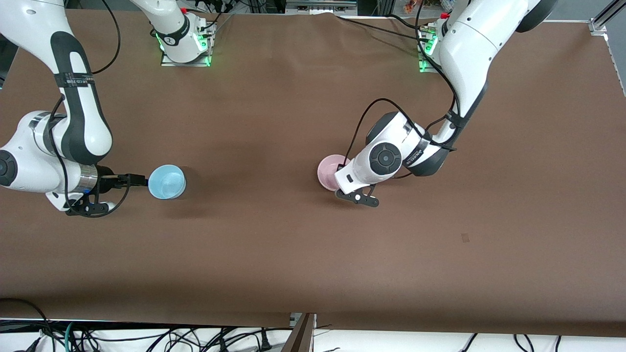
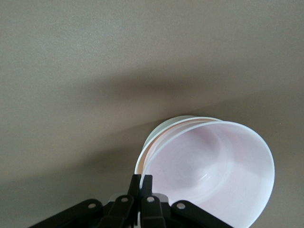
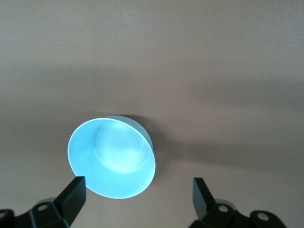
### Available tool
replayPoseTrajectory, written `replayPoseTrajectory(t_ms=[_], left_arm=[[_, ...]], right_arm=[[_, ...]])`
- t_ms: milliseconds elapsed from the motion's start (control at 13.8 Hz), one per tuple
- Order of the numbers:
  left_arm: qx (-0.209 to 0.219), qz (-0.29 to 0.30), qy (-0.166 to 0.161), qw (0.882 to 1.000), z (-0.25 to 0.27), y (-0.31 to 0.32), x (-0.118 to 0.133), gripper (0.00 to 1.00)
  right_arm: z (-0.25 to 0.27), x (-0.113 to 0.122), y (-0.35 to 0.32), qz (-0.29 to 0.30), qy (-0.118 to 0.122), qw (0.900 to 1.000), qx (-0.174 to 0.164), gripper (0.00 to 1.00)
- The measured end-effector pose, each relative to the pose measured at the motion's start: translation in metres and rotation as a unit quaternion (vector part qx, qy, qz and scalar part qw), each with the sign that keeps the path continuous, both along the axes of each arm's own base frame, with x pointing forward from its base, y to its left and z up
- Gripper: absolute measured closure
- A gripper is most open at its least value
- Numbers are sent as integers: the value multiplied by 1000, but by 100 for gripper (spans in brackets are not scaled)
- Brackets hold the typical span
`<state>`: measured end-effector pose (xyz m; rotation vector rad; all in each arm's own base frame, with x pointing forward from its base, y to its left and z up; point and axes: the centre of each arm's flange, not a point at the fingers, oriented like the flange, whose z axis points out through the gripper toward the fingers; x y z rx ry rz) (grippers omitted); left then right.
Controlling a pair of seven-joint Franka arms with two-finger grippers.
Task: Stack pink and blue bowls on white bowl
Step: 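Lower the pink bowl into the white bowl and open the left gripper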
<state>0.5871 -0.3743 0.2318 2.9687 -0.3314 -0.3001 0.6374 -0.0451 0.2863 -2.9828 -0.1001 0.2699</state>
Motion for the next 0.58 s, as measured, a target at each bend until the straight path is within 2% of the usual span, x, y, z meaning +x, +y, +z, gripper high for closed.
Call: replayPoseTrajectory(t_ms=[145, 579], left_arm=[[0, 0, 0, 1000, 0, 0, 0, 93], [-1, 6, -6, 1000, 6, 5, 7, 35]], right_arm=[[0, 1, 0, 0, -2, 1000, 0, 0], [-11, 3, -1, 2, -6, 1000, -3, 0]])
